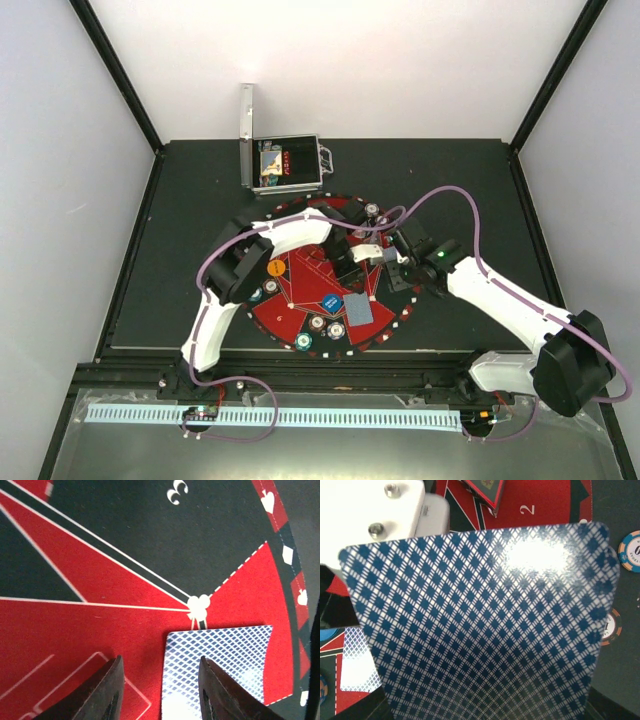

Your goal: Distribute texas hold em gaming equipment

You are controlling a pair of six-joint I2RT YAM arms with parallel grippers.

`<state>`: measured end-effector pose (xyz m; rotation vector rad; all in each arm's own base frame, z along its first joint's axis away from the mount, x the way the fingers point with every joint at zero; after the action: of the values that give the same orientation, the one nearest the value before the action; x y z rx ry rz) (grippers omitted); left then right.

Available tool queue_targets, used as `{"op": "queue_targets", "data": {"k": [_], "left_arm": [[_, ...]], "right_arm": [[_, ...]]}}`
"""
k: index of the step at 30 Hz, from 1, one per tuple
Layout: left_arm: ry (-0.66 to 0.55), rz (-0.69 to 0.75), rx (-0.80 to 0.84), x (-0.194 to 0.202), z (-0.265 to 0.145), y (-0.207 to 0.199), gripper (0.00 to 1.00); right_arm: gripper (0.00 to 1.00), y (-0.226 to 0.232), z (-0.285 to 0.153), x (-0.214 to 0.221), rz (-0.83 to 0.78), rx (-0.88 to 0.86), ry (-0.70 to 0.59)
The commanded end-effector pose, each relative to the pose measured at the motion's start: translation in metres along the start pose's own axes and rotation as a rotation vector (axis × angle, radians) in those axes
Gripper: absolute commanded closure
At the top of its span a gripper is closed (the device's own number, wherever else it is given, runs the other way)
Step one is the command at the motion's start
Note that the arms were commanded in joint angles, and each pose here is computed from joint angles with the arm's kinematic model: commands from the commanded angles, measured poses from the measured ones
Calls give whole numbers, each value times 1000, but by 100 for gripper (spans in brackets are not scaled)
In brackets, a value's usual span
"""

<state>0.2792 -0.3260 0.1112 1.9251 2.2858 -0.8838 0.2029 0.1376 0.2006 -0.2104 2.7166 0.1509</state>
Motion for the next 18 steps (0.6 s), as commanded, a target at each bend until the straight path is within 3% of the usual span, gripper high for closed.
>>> {"op": "queue_targets", "data": {"k": [1, 10, 14, 18], "left_arm": [[-127, 16, -157, -18, -32, -5, 56], [-424, -152, -320, 29, -111, -27, 44], [-525, -319, -378, 60, -140, -32, 44], [-735, -526, -371, 90, -175, -51, 38]], "right_arm": [[41, 1, -4, -4, 12, -7, -32], [41, 6, -1, -6, -32, -45, -14], [40, 19, -1, -6, -111, -117, -5], [40, 46, 0, -1, -246, -188, 19]]}}
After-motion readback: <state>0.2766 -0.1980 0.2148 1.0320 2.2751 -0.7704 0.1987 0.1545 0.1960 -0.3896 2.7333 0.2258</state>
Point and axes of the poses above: each gripper's point midway between its finger pads, its own z axis out along the fingers, its own y axis along the line the jaws close on, x = y × z, the point moved 10 cm from there along -z, back along the fingers, and after that the axes turned 9 degrees about z, right-handed, at the moved point
